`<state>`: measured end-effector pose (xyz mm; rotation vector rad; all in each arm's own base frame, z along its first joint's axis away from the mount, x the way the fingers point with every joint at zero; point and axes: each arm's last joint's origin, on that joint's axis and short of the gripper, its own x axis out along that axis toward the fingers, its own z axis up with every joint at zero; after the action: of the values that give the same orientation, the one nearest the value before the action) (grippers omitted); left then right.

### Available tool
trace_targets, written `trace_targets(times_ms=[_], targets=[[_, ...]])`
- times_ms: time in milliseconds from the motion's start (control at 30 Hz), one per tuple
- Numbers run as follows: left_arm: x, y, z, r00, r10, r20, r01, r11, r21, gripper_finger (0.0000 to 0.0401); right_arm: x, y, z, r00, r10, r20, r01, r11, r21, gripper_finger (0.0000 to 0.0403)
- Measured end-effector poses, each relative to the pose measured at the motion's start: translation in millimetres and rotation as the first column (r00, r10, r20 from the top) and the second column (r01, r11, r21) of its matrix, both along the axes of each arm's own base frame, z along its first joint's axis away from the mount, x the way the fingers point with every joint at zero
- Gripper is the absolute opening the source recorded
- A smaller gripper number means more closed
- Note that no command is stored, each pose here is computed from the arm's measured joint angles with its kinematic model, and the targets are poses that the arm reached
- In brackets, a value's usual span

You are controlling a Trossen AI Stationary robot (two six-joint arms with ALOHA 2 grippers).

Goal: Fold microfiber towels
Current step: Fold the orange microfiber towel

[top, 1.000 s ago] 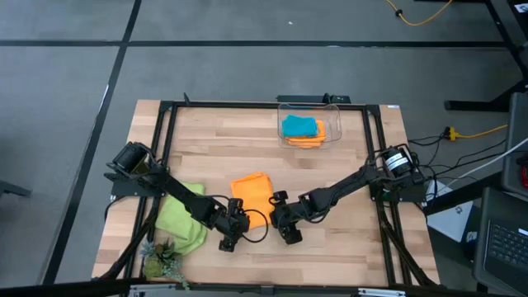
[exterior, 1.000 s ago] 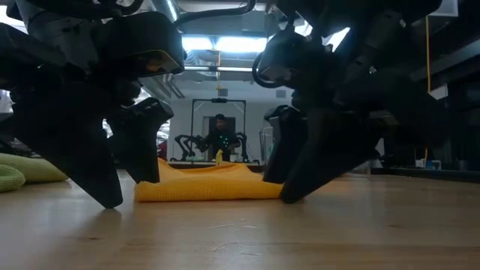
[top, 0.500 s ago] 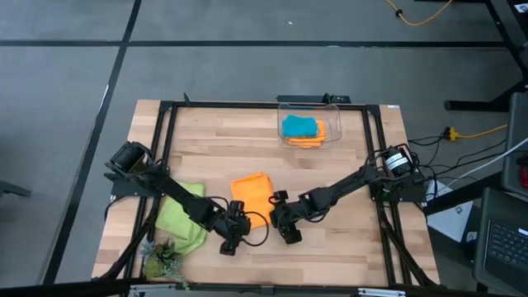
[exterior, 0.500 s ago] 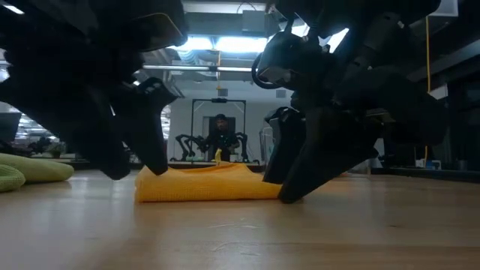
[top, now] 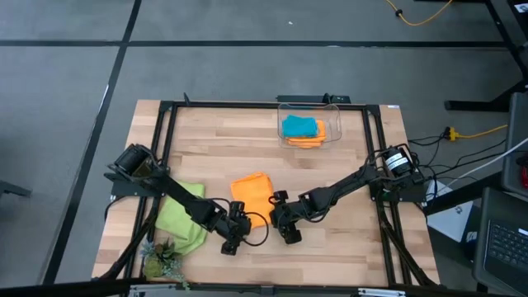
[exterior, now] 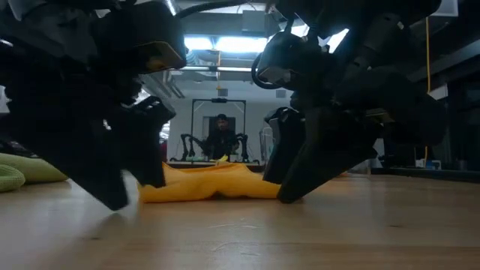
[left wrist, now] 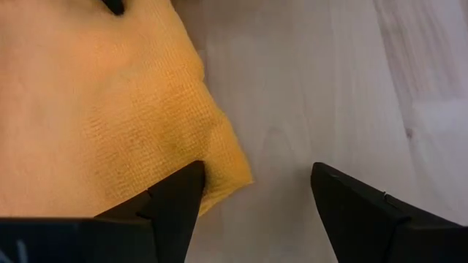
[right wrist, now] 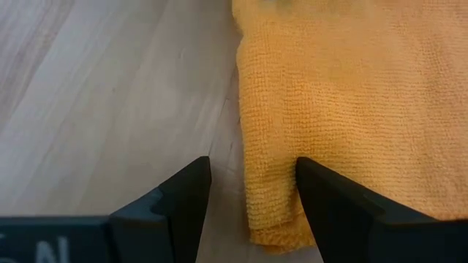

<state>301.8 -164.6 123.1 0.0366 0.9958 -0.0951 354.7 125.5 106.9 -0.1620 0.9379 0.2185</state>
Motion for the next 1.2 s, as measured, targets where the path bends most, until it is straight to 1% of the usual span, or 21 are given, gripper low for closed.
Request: trace_targets(times_ms=[67, 167, 267, 367, 567, 733, 867, 933, 1000, 1067, 1200], targets=[[0, 0, -4, 1.0, 0.014, 0.003, -0.014, 0.999, 0.03, 0.0252, 0, 0, 0, 1.0, -0.001, 0.001, 0.001, 1.0, 0.001, 0.0209], [0, 1, -5, 1.0, 0.024, 0.002, -0.024, 0.999, 0.048, 0.0251, 0, 0, 0, 1.0, -0.002, 0.002, 0.002, 1.0, 0.002, 0.0209], [0, 1, -6, 0.999, 0.036, -0.003, -0.036, 0.998, 0.042, 0.0244, 0, 0, 0, 1.0, -0.008, -0.002, 0.008, 1.0, 0.005, 0.0209], [-1, 1, -6, 0.997, 0.077, -0.009, -0.077, 0.997, 0.032, 0.0224, 0, 0, 0, 0.999, -0.035, -0.005, 0.035, 0.999, 0.023, 0.0209], [-3, 3, -8, 0.989, 0.146, -0.02, -0.146, 0.989, 0.031, 0.0155, -1, 4, 1, 0.997, -0.075, -0.008, 0.075, 0.995, 0.058, 0.0209], [-3, 4, -8, 0.984, 0.179, -0.018, -0.178, 0.983, 0.033, 0.0089, -3, 11, 0, 0.998, -0.065, -0.005, 0.065, 0.997, 0.049, 0.0209], [-4, 5, -9, 0.983, 0.182, -0.023, -0.181, 0.983, 0.037, 0.0024, -5, 14, 0, 0.997, -0.077, 0.007, 0.077, 0.997, 0.021, 0.0209], [-5, 3, -9, 0.984, 0.179, -0.022, -0.178, 0.983, 0.039, 0.0008, -5, 14, 0, 0.997, -0.079, 0.008, 0.079, 0.997, 0.018, 0.0207], [-6, 1, -9, 0.985, 0.173, -0.021, -0.172, 0.984, 0.041, 0.0008, -5, 14, 0, 0.997, -0.077, 0.007, 0.077, 0.997, 0.017, 0.0199], [-7, -2, -9, 0.987, 0.161, -0.021, -0.16, 0.987, 0.034, 0.0004, -5, 14, 0, 0.997, -0.078, 0.006, 0.078, 0.997, 0.018, 0.0181], [-11, -8, -9, 0.99, 0.139, -0.021, -0.138, 0.99, 0.028, 0.0002, -5, 15, 0, 0.997, -0.083, 0.009, 0.083, 0.997, 0.012, 0.0124]])
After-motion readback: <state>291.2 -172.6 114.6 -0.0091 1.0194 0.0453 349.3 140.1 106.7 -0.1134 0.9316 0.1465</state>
